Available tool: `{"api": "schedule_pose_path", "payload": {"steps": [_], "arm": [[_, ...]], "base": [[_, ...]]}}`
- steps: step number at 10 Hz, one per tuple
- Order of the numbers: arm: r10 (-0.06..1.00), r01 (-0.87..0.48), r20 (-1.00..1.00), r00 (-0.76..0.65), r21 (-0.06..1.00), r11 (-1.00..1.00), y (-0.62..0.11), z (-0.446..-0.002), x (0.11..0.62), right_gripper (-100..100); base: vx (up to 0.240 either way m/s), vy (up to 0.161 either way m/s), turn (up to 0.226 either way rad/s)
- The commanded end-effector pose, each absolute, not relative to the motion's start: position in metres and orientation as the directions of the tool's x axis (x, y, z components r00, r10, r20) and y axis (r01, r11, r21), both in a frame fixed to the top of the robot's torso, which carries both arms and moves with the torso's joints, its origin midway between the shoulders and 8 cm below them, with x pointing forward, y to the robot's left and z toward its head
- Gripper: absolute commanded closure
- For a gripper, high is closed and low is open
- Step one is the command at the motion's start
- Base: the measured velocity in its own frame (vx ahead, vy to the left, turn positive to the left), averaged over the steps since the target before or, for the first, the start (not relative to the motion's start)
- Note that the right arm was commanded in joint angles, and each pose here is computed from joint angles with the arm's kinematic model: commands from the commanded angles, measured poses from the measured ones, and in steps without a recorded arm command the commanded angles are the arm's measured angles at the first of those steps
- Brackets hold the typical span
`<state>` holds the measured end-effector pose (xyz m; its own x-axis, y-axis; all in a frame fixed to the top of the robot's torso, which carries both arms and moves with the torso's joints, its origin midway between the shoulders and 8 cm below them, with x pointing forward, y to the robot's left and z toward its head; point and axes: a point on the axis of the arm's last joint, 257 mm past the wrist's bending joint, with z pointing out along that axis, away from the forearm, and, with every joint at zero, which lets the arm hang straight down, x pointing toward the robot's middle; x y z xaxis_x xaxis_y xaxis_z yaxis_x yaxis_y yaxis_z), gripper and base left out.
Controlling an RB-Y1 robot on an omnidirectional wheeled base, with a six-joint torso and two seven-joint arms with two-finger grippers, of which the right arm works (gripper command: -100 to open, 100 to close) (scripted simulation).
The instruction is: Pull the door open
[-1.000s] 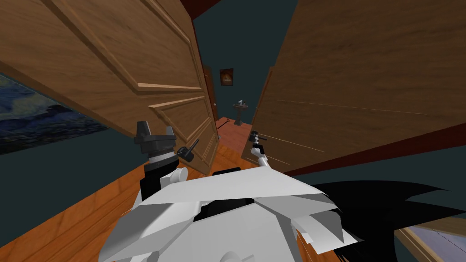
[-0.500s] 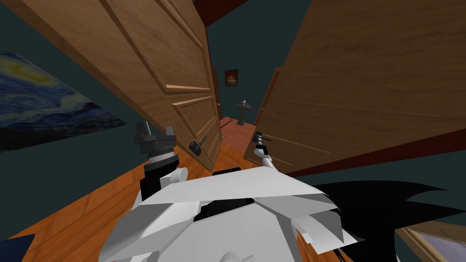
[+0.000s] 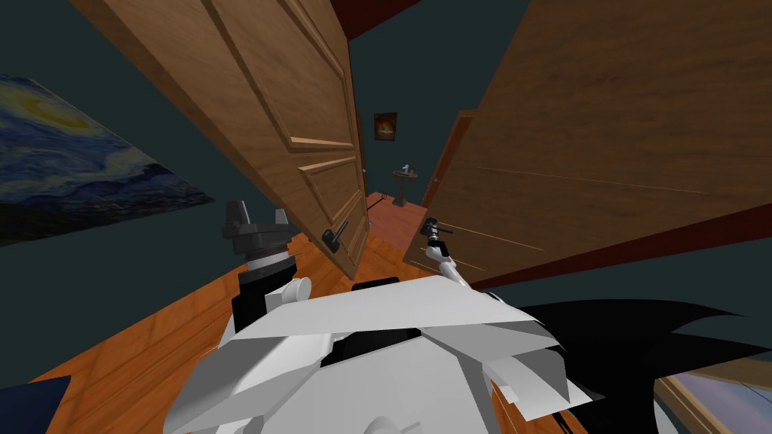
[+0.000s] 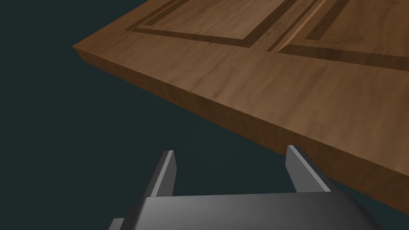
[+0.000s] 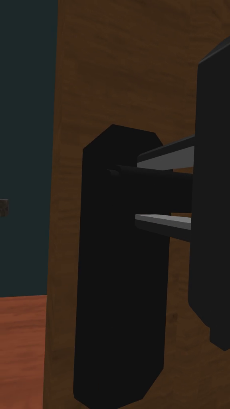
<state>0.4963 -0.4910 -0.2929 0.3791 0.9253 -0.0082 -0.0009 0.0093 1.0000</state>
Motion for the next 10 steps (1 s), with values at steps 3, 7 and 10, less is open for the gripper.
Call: {"api": "schedule_pose_path", "payload": {"steps": [3, 7, 10], "arm": [[0.929, -0.001, 0.002, 0.371, 1.0, -0.002, -0.495, -0.294, 0.496, 100], [0.937, -0.001, 0.003, 0.35, 1.0, -0.003, -0.496, -0.294, 0.491, 100], [0.942, -0.001, 0.001, 0.337, 1.0, -0.001, -0.498, -0.293, 0.487, 100]], "base": [[-0.074, 0.037, -0.075], [-0.202, -0.037, 0.14], [-0.222, -0.006, 0.113]]}}
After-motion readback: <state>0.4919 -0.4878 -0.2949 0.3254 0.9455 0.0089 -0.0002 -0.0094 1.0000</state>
